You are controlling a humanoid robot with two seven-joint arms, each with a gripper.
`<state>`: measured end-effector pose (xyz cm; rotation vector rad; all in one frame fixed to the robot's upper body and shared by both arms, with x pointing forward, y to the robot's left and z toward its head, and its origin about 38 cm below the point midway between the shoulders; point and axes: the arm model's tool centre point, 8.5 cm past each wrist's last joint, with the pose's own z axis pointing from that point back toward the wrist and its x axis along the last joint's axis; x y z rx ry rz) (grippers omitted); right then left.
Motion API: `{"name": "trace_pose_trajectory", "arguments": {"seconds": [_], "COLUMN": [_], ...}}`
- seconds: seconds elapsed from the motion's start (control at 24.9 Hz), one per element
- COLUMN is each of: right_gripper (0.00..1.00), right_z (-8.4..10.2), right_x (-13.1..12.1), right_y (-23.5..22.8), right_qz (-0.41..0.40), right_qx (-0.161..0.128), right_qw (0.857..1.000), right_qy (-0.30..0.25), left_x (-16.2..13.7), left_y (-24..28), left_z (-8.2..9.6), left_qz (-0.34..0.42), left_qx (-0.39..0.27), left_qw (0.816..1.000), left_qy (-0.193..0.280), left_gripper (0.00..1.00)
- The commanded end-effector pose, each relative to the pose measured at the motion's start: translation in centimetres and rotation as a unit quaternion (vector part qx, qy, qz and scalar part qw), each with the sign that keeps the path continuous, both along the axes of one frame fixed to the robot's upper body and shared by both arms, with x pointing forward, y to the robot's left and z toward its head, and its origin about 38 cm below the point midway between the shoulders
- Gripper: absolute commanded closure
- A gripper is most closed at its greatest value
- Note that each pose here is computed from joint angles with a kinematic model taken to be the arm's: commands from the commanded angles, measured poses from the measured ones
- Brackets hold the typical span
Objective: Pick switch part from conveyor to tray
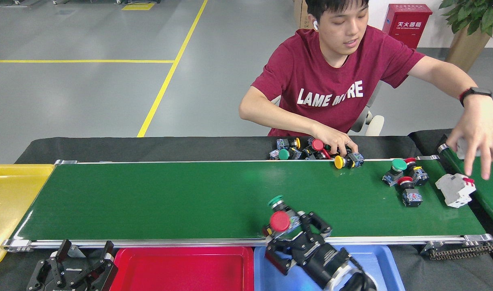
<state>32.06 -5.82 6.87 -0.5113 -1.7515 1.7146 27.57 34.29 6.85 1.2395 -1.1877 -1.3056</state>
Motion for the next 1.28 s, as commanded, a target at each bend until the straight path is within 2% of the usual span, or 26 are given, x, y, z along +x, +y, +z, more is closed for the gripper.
{"name": "trace_pose_trajectory", "arguments": {"seconds": [0.0,0.04,0.08,0.16,0.4,0.56,0.68,0.8,0.88,0.96,1.04,1.12,1.24], "right_gripper": [0.32,0.15,0.02,0.02,0.02,0.02,0.02,0.02,0.02,0.02,0.02,0.02,0.02], "right_z": [0.0,-0.1,-0.3,-0.5,0.2,2.1,4.2,4.9,4.7,3.4,1.8,0.4,-0.1], "right_x": [-0.9,-1.2,-1.3,-1.3,-0.7,2.7,6.1,7.5,7.5,6.2,3.4,0.0,-2.5], "right_y": [1.6,2.4,3.0,3.3,2.9,-2.0,-8.0,-14.2,-17.9,-21.2,-22.9,-23.4,-23.1], "right_qz": [0.013,0.015,0.008,-0.003,-0.014,-0.111,-0.213,-0.310,-0.366,-0.411,-0.428,-0.427,-0.417], "right_qx": [0.004,0.003,-0.005,-0.016,-0.013,0.002,0.010,0.017,0.013,0.004,-0.007,-0.011,-0.003], "right_qw": [1.000,1.000,1.000,0.999,0.999,0.994,0.977,0.950,0.931,0.911,0.904,0.904,0.908], "right_qy": [0.004,0.009,0.018,0.033,0.026,0.008,-0.014,-0.018,-0.015,-0.004,-0.007,-0.025,-0.047], "left_x": [0.3,0.3,0.3,0.2,0.2,0.2,0.3,0.3,0.2,0.2,0.2,0.2,0.2], "left_y": [0.2,0.2,0.2,0.2,0.3,0.2,0.2,0.0,-0.1,-0.1,-0.1,-0.1,-0.1], "left_z": [0.7,0.7,0.7,0.6,0.7,0.6,0.7,0.7,0.6,0.5,0.5,0.5,0.5], "left_qz": [-0.002,-0.002,-0.002,-0.002,-0.002,-0.002,-0.002,-0.005,-0.007,-0.007,-0.007,-0.007,-0.007], "left_qx": [0.008,0.008,0.008,0.008,0.007,0.007,0.007,0.007,0.006,0.006,0.005,0.005,0.005], "left_qw": [1.000,1.000,1.000,1.000,1.000,1.000,1.000,1.000,1.000,1.000,1.000,1.000,1.000], "left_qy": [-0.010,-0.009,-0.009,-0.008,-0.009,-0.008,-0.010,-0.009,-0.008,-0.007,-0.007,-0.007,-0.007], "left_gripper": [0.00,0.00,0.00,0.00,0.00,0.00,0.00,0.00,0.00,0.00,0.00,0.00,0.00]}}
